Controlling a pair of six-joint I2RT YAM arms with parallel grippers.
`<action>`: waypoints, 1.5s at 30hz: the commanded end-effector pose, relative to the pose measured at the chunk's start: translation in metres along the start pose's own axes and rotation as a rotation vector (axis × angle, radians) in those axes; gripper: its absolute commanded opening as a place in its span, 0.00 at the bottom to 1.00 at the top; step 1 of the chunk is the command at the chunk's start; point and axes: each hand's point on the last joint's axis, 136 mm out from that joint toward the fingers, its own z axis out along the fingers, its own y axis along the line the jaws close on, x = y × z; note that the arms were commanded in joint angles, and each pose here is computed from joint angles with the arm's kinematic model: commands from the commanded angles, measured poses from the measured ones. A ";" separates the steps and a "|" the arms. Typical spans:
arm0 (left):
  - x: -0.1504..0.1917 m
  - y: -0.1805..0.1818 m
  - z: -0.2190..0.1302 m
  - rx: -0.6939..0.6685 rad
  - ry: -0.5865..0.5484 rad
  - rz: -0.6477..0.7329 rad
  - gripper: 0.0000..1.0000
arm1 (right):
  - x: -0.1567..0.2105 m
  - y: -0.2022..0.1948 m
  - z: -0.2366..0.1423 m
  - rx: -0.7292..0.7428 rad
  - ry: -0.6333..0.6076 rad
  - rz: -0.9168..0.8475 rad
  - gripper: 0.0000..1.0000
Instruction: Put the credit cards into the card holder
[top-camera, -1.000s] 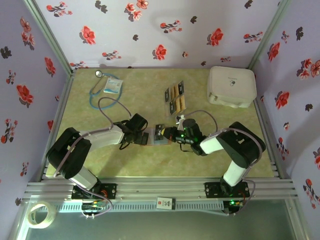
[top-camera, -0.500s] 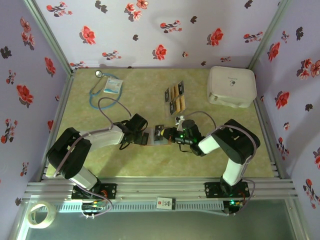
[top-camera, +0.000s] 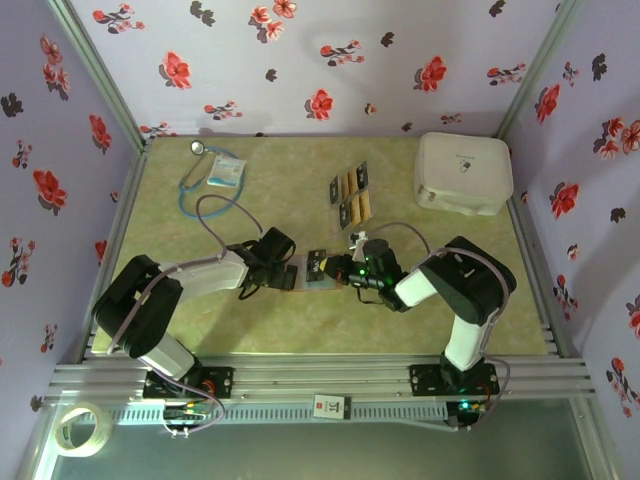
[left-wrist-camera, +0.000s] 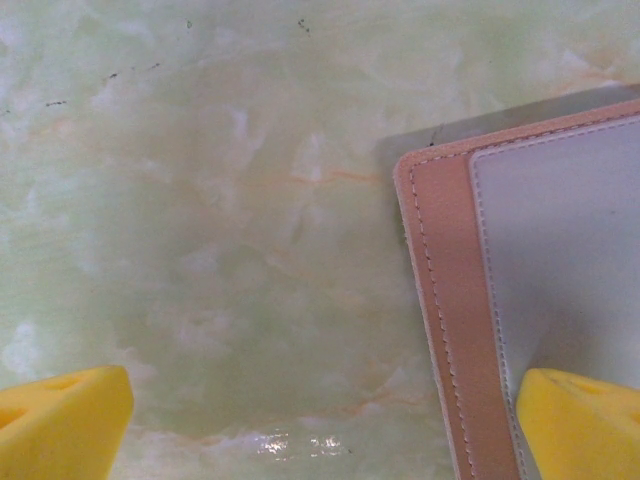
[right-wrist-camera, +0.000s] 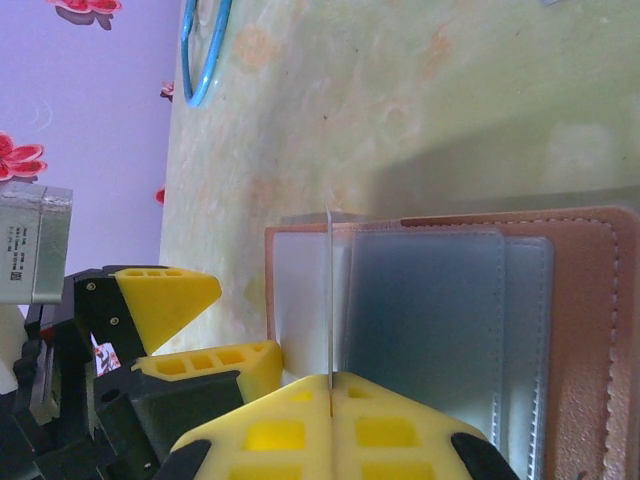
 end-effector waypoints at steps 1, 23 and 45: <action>0.013 0.007 0.006 -0.038 0.027 0.007 1.00 | 0.000 0.007 0.005 -0.029 0.009 -0.005 0.00; 0.012 0.006 0.006 -0.033 0.024 0.005 1.00 | 0.014 0.004 0.010 -0.025 0.053 0.004 0.00; 0.013 0.005 0.008 -0.032 0.026 0.008 1.00 | 0.022 -0.009 0.007 0.012 0.073 0.022 0.00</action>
